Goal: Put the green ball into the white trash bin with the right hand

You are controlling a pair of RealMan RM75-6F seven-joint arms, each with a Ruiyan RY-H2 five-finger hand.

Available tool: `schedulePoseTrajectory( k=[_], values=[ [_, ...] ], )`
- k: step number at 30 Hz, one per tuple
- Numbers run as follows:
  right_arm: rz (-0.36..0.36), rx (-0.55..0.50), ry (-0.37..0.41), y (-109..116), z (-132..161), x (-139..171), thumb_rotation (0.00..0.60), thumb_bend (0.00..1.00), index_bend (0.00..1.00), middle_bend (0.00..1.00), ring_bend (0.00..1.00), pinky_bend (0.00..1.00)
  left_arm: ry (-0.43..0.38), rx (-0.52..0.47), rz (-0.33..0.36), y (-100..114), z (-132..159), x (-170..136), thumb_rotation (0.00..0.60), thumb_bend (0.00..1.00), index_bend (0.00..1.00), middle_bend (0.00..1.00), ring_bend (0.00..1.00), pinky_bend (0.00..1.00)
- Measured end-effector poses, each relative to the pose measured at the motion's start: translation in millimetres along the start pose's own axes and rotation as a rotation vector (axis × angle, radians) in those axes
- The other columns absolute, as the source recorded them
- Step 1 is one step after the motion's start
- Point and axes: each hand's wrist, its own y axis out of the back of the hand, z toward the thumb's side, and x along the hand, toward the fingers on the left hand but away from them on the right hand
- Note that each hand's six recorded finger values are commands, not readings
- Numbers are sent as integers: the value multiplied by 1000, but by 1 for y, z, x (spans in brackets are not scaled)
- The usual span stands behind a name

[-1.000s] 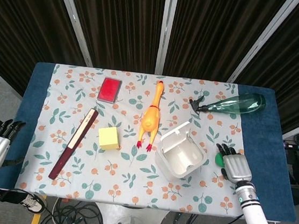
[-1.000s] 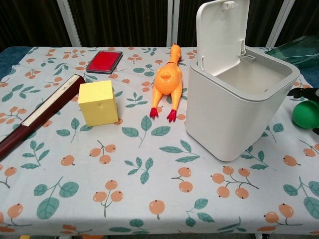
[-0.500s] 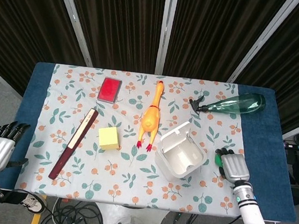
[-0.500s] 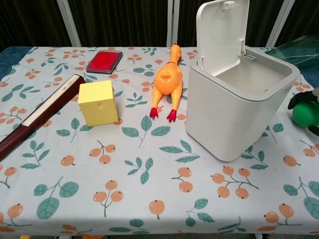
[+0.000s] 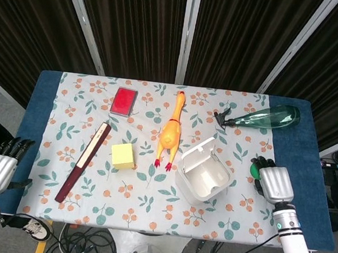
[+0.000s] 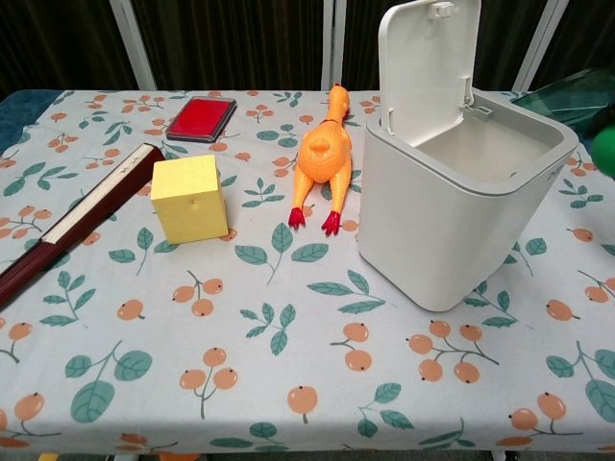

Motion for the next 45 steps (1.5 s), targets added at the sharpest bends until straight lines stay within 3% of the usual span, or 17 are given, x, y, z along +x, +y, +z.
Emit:
schedulePoseTrajectory(
  k=[7, 11, 19, 25, 28, 31, 33, 38, 45],
  values=[
    [-144, -8, 92, 77, 12, 22, 600, 462, 477, 453, 504, 736, -8, -3, -10, -3, 2, 3, 600, 90, 113, 117, 59, 147],
    [-178, -26, 192, 102, 32, 29, 600, 462, 480, 453, 503, 735, -12, 1, -13, -3, 3, 3, 600, 91, 113, 117, 59, 147],
    [-124, -19, 369, 101, 81, 26, 600, 461, 481, 455, 501, 740, -1, -5, -11, -4, 0, 0, 600, 91, 114, 117, 59, 147],
    [-80, -50, 421, 86, 106, 22, 600, 449, 456, 453, 495, 740, 9, -13, -15, -5, -5, -1, 600, 90, 114, 117, 59, 147],
    [-66, -49, 427, 80, 108, 21, 600, 368, 351, 391, 444, 696, 17, -19, -20, -6, -9, -3, 600, 91, 113, 117, 60, 147],
    [-71, -46, 424, 81, 107, 21, 600, 229, 250, 285, 313, 576, 19, -22, -21, -7, -9, -3, 600, 92, 113, 117, 60, 147],
    [-81, -43, 422, 82, 105, 22, 600, 190, 200, 241, 246, 507, 19, -23, -20, -8, -9, -3, 600, 91, 113, 117, 60, 147],
    [-98, -57, 415, 85, 100, 24, 600, 151, 137, 198, 166, 415, 18, -21, -18, -8, -9, -2, 600, 92, 113, 117, 60, 147],
    [-114, -69, 394, 86, 89, 26, 600, 151, 123, 188, 157, 409, 20, -20, -14, -6, -8, -3, 600, 91, 113, 117, 59, 147]
  ],
)
